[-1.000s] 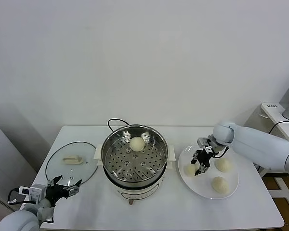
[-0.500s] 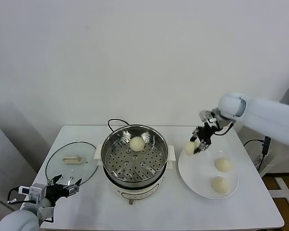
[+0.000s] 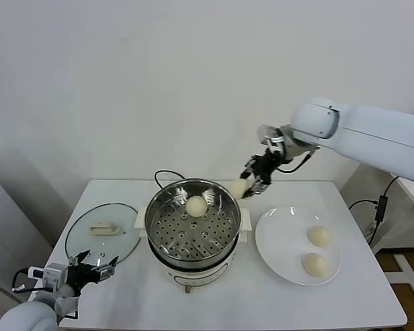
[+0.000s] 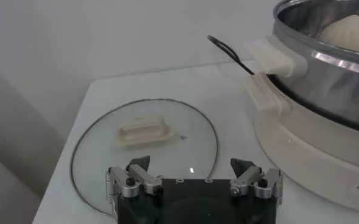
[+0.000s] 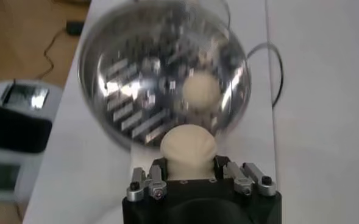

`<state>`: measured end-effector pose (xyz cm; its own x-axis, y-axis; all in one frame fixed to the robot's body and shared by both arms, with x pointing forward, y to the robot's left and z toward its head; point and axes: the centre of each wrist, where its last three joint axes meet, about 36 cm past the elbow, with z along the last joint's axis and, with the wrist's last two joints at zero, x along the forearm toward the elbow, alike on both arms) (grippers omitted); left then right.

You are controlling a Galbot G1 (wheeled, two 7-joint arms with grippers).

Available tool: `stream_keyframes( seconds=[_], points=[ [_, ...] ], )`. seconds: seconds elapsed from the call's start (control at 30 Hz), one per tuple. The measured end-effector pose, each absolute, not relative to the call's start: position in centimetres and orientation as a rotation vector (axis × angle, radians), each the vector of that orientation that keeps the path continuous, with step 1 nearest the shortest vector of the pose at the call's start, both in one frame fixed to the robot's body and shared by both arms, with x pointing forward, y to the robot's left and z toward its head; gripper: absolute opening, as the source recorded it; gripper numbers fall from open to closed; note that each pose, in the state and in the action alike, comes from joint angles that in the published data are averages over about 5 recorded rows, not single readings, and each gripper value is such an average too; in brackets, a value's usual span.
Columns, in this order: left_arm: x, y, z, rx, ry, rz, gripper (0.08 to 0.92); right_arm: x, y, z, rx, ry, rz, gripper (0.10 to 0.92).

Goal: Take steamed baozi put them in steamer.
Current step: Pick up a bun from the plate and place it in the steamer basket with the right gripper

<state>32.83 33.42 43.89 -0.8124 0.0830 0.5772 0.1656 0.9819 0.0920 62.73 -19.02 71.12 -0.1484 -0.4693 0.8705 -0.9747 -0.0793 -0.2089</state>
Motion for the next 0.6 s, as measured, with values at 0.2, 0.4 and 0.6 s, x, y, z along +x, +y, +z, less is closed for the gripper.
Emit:
stream_keyframes(
  seconds=[0.2,0.4,0.6],
  points=[
    [32.8,33.4,43.9,-0.173,-2.522,-0.184,0.823,62.4,-15.2,69.8,1.573,-1.654,1.139,0.471],
    [32.9,33.4,44.0,-0.174,-2.527,-0.184,0.823,61.9,-11.7,67.7,1.574,-1.647,1.098,0.473],
    [33.0,33.5,44.0,-0.169,-2.527,-0.183,0.823,61.5,-8.9,65.4,1.564,-1.64,1.074,0.47]
  ],
)
